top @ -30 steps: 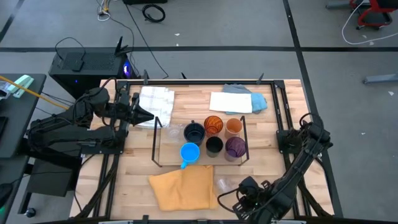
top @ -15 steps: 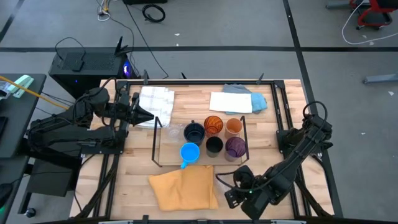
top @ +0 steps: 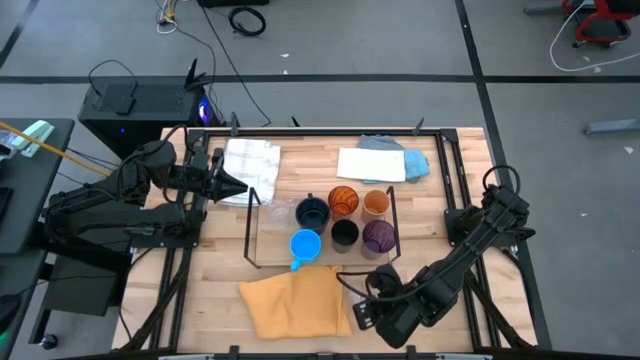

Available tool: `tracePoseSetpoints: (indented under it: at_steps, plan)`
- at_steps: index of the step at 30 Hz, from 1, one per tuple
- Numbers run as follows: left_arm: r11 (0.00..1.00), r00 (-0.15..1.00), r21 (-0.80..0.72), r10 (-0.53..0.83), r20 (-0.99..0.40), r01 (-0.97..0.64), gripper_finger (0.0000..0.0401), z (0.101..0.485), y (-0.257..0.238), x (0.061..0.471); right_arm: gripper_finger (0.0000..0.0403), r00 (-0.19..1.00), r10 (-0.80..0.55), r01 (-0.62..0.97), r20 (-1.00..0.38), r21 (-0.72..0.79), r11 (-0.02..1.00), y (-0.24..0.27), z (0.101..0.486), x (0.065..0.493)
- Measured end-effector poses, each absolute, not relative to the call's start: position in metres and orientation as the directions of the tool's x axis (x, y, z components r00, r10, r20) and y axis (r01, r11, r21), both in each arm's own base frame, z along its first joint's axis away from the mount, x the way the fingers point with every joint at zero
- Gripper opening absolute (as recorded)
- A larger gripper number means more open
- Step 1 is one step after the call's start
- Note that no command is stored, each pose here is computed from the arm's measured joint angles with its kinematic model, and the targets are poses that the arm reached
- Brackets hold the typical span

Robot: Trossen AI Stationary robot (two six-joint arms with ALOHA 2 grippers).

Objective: Stack small to large cups/mugs on shelf
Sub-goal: Put the transparent cup on the shelf aligned with the other transparent cup

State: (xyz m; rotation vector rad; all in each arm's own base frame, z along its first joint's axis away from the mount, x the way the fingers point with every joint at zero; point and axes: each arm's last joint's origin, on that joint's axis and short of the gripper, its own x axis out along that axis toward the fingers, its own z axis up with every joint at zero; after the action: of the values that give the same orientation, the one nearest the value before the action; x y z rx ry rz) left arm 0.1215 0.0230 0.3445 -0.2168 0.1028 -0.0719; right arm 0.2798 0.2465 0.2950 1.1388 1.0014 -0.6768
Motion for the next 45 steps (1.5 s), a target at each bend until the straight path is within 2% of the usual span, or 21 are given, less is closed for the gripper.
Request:
tracePoseSetpoints:
  at_steps: [4, 9, 13, 17, 21, 25, 30, 37, 45]
  plan:
    - [0.974, 0.992, -0.218, -0.082, -0.096, 0.060, 0.0046, 0.344, 0.023, 0.121, 0.0142, 0.442, 0.065, 0.825, -0.895, 0.434, 0.362, 0.250, 0.296, 0.280]
    - [0.974, 0.991, -0.220, -0.083, -0.101, 0.059, 0.0042, 0.344, 0.023, 0.121, 0.0140, 0.398, 0.046, 0.844, -0.916, 0.385, 0.374, 0.247, 0.294, 0.276]
    - [0.974, 0.991, -0.221, -0.083, -0.101, 0.059, 0.0037, 0.344, 0.023, 0.121, 0.0147, 0.310, 0.015, 0.890, -0.951, 0.296, 0.347, 0.242, 0.288, 0.272]
    - [0.973, 0.991, -0.221, -0.083, -0.103, 0.058, 0.0035, 0.344, 0.023, 0.121, 0.0171, 0.271, 0.054, 0.920, -0.961, 0.275, 0.280, 0.244, 0.264, 0.272]
    - [0.972, 0.991, -0.228, -0.083, -0.109, 0.056, 0.0041, 0.343, 0.023, 0.121, 0.0204, 0.372, 0.163, 0.894, -0.914, 0.400, 0.201, 0.250, 0.237, 0.282]
    - [0.972, 0.991, -0.228, -0.083, -0.108, 0.057, 0.0045, 0.343, 0.023, 0.121, 0.0240, 0.419, 0.212, 0.874, -0.883, 0.456, 0.170, 0.246, 0.221, 0.291]
    - [0.972, 0.991, -0.227, -0.083, -0.108, 0.057, 0.0042, 0.343, 0.023, 0.121, 0.0273, 0.356, 0.260, 0.873, -0.897, 0.419, 0.249, 0.236, 0.219, 0.297]
    - [0.972, 0.991, -0.227, -0.083, -0.108, 0.057, 0.0037, 0.343, 0.023, 0.121, 0.0291, 0.260, 0.297, 0.855, -0.919, 0.362, 0.370, 0.221, 0.216, 0.301]
    - [0.972, 0.991, -0.227, -0.083, -0.108, 0.057, 0.0045, 0.343, 0.023, 0.121, 0.0289, 0.200, 0.247, 0.872, -0.948, 0.287, 0.397, 0.208, 0.214, 0.301]
